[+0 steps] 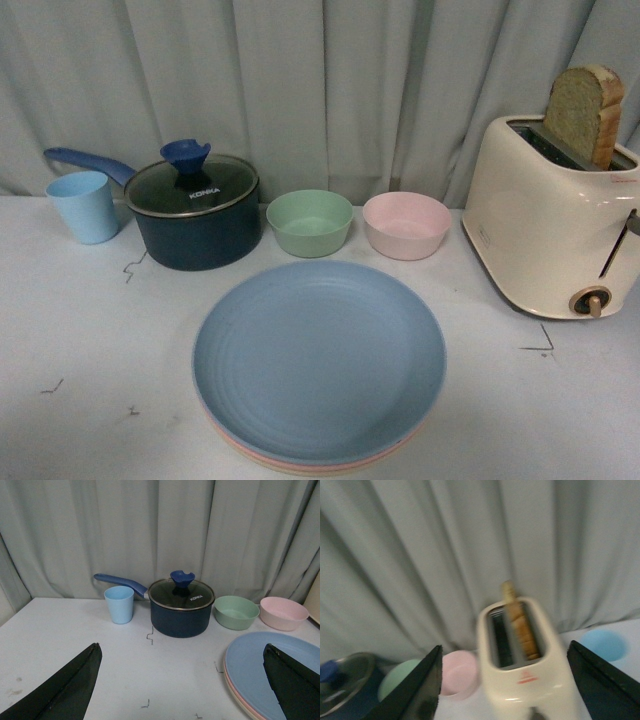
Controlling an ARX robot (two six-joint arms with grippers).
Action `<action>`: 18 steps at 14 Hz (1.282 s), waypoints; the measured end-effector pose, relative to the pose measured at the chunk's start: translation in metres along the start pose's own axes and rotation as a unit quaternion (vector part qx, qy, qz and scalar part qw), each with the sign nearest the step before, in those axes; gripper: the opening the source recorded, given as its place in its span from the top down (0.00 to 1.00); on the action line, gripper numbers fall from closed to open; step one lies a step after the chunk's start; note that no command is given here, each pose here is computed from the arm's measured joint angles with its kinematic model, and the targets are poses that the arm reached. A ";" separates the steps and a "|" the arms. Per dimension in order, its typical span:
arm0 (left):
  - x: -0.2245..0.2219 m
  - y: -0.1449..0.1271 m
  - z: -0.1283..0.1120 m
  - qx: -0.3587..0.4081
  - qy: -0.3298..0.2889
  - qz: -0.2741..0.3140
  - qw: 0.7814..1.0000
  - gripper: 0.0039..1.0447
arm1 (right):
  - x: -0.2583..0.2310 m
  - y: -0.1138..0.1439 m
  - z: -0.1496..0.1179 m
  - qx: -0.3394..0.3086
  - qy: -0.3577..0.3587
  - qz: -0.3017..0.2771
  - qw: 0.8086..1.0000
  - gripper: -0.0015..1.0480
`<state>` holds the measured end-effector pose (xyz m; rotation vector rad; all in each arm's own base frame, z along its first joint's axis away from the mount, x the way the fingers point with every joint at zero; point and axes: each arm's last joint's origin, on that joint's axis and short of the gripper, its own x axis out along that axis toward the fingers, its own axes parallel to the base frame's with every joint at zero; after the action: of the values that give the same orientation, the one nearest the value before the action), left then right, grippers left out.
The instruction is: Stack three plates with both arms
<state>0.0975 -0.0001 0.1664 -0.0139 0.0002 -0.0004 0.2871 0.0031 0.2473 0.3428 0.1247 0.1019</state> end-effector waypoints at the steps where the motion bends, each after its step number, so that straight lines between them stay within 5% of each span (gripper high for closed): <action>1: 0.000 0.000 0.000 0.000 0.000 0.000 1.000 0.06 | -0.023 -0.002 -0.001 -0.060 -0.047 -0.040 0.996 0.32; 3: 0.000 0.000 0.000 0.000 0.000 0.000 1.000 0.06 | -0.064 0.001 -0.011 -0.141 -0.064 -0.048 0.987 0.57; 7: 0.000 0.000 0.000 0.000 0.000 0.000 1.000 0.06 | -0.097 -0.008 -0.050 -0.166 -0.052 -0.051 0.983 0.98; 18: 0.000 0.000 0.000 0.000 0.000 0.000 1.000 0.06 | -0.148 -0.015 -0.088 -0.167 -0.061 -0.049 0.983 0.98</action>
<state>0.0975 -0.0001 0.1664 -0.0139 0.0006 -0.0004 0.1299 0.0001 0.1754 0.0067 0.0013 0.0027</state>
